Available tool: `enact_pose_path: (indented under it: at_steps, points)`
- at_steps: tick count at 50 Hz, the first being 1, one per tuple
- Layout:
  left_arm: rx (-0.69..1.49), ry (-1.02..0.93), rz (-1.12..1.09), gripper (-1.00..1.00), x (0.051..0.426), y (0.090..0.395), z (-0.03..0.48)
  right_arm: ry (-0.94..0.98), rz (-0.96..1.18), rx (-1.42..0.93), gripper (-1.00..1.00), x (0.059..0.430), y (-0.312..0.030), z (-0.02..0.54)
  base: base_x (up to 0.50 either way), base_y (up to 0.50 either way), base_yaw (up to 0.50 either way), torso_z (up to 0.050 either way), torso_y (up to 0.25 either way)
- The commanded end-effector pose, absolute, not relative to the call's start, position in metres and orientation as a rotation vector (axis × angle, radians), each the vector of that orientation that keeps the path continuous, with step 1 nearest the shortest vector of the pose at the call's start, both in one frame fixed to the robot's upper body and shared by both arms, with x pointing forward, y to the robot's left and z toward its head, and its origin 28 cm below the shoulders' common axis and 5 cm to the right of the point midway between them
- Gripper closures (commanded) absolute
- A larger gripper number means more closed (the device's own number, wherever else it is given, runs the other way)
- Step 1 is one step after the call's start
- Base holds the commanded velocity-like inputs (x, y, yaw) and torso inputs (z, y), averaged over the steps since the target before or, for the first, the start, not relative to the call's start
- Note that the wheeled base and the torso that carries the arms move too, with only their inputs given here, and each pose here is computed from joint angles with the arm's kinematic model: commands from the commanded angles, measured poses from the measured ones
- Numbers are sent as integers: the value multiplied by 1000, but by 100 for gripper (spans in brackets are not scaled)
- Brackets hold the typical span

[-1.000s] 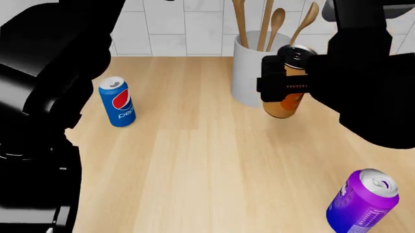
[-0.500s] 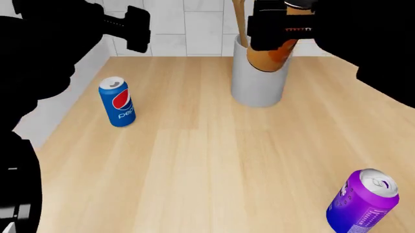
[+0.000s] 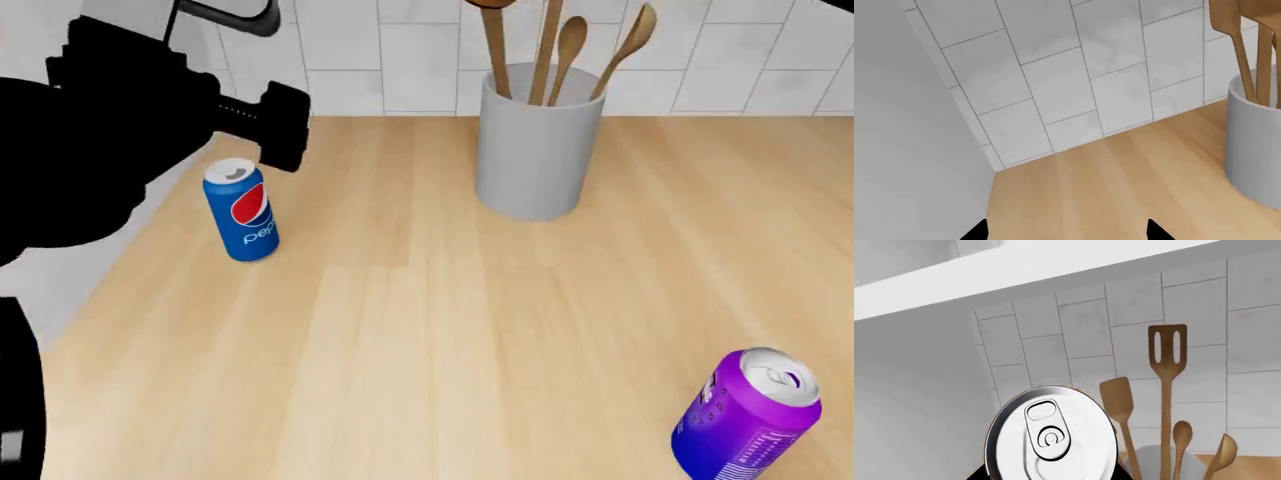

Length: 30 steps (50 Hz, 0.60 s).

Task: Move the drinks to the dining counter.

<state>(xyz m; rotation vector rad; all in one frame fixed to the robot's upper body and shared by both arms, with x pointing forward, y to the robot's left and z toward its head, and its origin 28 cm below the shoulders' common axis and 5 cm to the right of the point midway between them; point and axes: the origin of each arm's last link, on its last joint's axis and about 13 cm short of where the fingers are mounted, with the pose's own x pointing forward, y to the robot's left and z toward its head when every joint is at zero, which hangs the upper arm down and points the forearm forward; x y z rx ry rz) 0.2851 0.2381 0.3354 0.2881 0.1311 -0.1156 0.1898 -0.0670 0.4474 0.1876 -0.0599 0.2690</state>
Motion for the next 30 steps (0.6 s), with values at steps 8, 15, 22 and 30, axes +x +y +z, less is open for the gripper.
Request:
enact_pose_path:
  at_steps: [8, 15, 22, 30]
  points:
    - [201, 244, -162, -100, 249, 242, 332, -103, 279, 184, 100, 184, -68, 458, 0, 0, 0, 0, 0]
    - [196, 234, -139, -100, 236, 245, 327, -98, 277, 179, 100, 184, -69, 456, 0, 0, 0, 0, 0]
    - [205, 208, -104, -100, 224, 251, 331, -89, 280, 177, 100, 184, -69, 453, 0, 0, 0, 0, 0]
    - [219, 194, -92, -100, 215, 254, 326, -79, 286, 168, 100, 186, -66, 453, 0, 0, 0, 0, 1]
